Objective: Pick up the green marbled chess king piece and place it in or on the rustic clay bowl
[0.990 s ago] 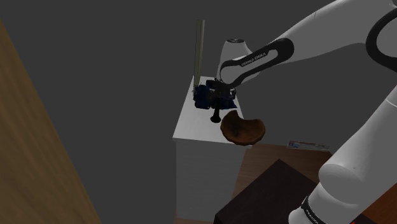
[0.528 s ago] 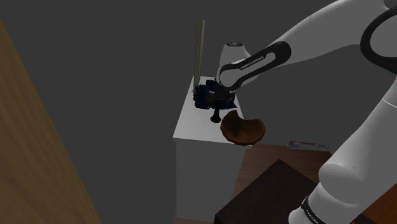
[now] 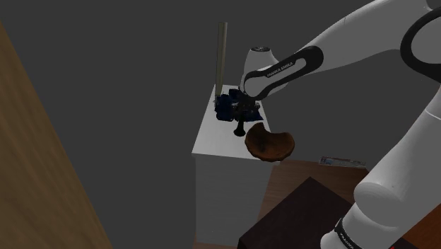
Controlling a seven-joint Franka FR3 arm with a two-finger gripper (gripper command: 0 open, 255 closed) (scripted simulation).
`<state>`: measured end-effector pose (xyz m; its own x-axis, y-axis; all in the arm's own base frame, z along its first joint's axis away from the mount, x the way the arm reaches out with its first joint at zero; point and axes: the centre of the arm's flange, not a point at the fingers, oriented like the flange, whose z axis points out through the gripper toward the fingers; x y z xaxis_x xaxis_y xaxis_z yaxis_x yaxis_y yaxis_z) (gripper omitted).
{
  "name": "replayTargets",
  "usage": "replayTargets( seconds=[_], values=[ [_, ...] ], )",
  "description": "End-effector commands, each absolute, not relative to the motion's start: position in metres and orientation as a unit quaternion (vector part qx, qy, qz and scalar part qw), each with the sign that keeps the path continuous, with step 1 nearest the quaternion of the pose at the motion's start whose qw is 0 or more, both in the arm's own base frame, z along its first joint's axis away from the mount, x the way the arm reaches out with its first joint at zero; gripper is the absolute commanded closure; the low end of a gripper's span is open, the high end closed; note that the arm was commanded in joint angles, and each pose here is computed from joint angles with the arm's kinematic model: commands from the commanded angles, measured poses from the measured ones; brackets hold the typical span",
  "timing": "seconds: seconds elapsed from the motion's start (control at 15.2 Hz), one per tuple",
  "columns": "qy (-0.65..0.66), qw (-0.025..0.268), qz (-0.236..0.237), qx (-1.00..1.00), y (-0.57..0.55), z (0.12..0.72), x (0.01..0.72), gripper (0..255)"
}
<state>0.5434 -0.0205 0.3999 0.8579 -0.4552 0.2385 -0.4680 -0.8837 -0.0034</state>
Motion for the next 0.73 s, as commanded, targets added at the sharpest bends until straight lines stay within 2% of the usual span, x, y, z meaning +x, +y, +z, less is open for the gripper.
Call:
replayTargets(
  seconds=[0.0, 0.66],
  values=[
    [-0.239, 0.027, 0.116, 0.964, -0.02, 0.399, 0.543, 255],
    [-0.239, 0.027, 0.116, 0.964, -0.02, 0.436, 0.543, 255]
  ],
)
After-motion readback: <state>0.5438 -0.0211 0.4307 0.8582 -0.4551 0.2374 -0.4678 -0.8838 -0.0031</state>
